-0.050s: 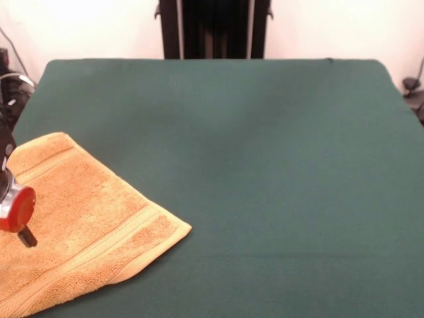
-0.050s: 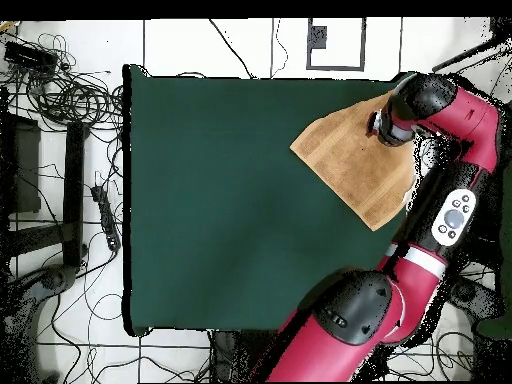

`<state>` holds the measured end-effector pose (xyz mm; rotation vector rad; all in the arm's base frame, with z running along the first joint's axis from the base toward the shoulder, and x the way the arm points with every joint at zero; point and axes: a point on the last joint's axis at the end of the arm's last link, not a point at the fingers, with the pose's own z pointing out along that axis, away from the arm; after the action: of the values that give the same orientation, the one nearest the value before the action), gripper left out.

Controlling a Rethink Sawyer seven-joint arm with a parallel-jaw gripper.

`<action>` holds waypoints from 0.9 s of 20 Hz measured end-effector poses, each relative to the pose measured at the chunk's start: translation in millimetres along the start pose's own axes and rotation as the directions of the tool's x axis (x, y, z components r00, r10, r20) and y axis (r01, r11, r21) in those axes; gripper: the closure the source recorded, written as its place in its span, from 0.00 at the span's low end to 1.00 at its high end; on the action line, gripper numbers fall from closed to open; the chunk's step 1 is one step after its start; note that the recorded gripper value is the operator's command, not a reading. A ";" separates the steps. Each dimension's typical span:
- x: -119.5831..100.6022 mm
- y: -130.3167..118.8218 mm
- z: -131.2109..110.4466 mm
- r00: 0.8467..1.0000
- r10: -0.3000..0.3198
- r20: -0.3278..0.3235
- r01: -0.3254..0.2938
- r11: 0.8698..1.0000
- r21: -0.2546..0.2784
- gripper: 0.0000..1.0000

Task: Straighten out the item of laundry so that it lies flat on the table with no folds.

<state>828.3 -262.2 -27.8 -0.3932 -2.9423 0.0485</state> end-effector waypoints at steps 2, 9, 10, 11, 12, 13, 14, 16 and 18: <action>-2.8 -1.2 3.6 1.000 0.008 0.005 -0.008 1.000 -0.001 0.00; -16.0 -2.4 14.8 0.999 0.051 0.001 -0.051 0.999 0.006 0.00; -16.7 -2.3 14.7 0.998 0.055 -0.004 -0.055 0.998 0.006 0.00; -17.3 -2.3 14.7 0.998 0.059 -0.010 -0.059 0.998 0.005 0.00; -19.1 -2.3 14.7 0.997 0.070 -0.024 -0.070 0.998 0.005 0.00; -20.6 -2.1 14.7 0.996 0.078 -0.033 -0.078 0.997 0.006 0.00; -21.4 -1.9 14.7 0.996 0.082 -0.036 -0.082 0.997 0.006 0.00; -23.4 -1.3 14.6 0.995 0.090 -0.043 -0.090 0.996 0.005 0.00; -27.5 0.9 13.8 0.993 0.102 -0.051 -0.102 0.995 0.008 0.00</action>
<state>852.2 -268.7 -45.9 -0.5359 -2.8693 0.0583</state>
